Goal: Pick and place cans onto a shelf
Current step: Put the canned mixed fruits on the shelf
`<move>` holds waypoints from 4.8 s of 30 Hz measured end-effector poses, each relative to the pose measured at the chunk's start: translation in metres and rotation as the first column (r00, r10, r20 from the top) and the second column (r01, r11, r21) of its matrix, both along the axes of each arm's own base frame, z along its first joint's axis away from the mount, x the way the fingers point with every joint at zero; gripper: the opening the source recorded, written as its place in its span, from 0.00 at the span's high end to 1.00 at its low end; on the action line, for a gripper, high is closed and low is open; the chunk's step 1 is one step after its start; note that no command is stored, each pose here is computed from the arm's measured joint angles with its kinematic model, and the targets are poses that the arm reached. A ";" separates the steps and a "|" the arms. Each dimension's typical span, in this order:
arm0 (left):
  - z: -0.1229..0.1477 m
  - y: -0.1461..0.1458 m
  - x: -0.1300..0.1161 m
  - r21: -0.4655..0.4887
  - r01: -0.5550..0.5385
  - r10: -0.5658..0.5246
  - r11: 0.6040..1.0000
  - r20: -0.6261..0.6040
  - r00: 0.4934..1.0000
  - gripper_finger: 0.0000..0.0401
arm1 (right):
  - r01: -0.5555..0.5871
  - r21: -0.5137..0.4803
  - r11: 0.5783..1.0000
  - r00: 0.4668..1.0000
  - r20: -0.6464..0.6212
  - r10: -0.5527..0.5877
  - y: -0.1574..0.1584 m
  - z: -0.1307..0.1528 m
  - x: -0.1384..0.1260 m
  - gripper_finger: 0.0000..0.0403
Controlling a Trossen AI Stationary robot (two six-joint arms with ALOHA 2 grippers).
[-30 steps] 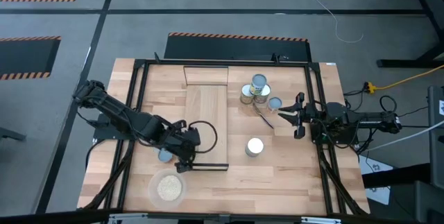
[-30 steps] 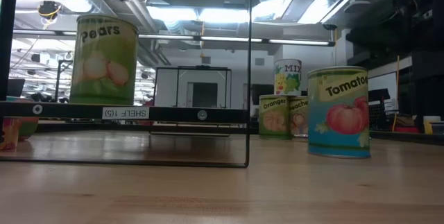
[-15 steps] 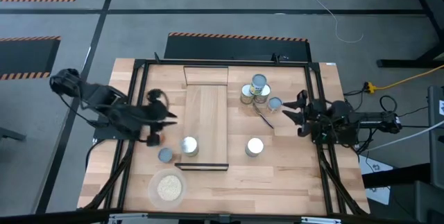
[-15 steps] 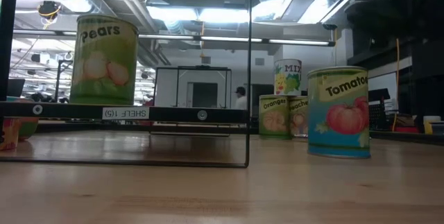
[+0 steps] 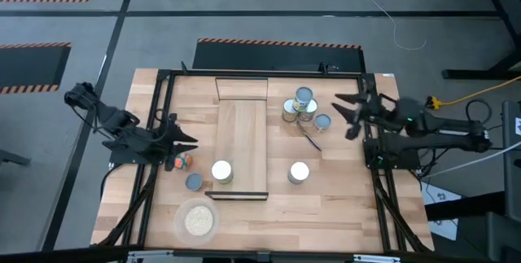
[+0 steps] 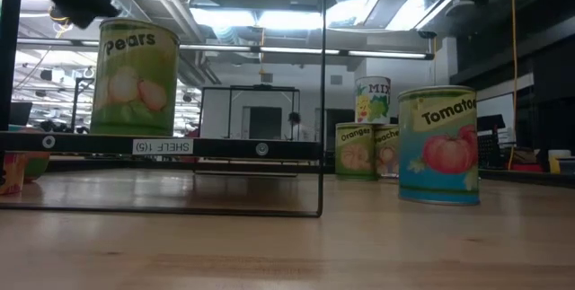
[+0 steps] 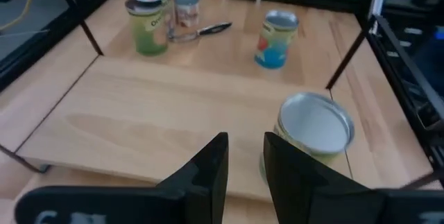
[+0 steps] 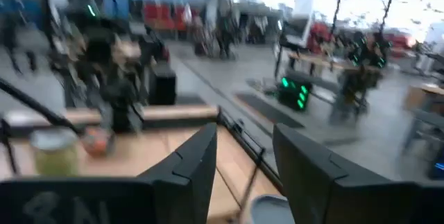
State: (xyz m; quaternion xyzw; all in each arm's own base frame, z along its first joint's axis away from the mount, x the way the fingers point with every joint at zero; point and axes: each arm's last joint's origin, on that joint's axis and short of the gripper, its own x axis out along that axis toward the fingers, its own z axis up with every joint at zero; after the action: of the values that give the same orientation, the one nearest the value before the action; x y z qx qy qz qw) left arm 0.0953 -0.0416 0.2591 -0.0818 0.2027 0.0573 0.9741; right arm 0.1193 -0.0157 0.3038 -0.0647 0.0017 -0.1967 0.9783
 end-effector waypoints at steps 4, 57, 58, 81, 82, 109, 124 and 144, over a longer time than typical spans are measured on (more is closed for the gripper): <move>-0.010 0.000 0.000 0.001 0.003 -0.003 1.000 0.021 1.000 0.79 | 0.031 0.003 1.000 0.986 -0.166 -0.030 -0.010 0.010 0.035 0.64; -0.013 -0.001 0.001 -0.002 0.011 -0.011 1.000 0.018 1.000 0.79 | 0.158 0.096 0.983 0.671 -0.741 -0.035 -0.056 -0.036 0.128 0.65; -0.013 -0.001 0.001 -0.002 0.011 -0.011 1.000 0.018 1.000 0.79 | 0.158 0.096 0.983 0.670 -0.742 -0.035 -0.056 -0.036 0.129 0.66; -0.013 -0.001 0.001 -0.002 0.011 -0.011 1.000 0.018 1.000 0.79 | 0.157 0.097 0.983 0.672 -0.739 -0.035 -0.056 -0.036 0.129 0.92; -0.013 -0.001 0.001 -0.002 0.011 -0.011 1.000 0.018 1.000 0.79 | 0.156 0.097 0.983 0.672 -0.739 -0.034 -0.056 -0.036 0.129 0.92; -0.013 -0.001 0.001 -0.002 0.011 -0.011 1.000 0.019 1.000 0.79 | 0.109 0.108 0.988 0.774 -0.634 -0.016 -0.057 0.014 0.137 0.94; -0.013 -0.001 0.001 -0.002 0.011 -0.011 1.000 0.018 1.000 0.79 | -0.063 0.091 0.994 0.845 -0.525 0.102 -0.070 0.034 0.208 0.94; -0.013 -0.001 0.001 -0.001 0.011 -0.011 1.000 0.018 1.000 0.79 | -0.076 0.230 0.970 0.715 -0.665 0.214 -0.105 -0.053 0.290 0.94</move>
State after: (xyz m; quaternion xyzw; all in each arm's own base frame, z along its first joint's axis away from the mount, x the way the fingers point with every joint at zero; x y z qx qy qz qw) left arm 0.0961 -0.0422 0.2462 -0.0819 0.1944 0.0510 0.9762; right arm 0.4090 -0.1208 0.2509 -0.0410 0.3759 -0.0802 0.9223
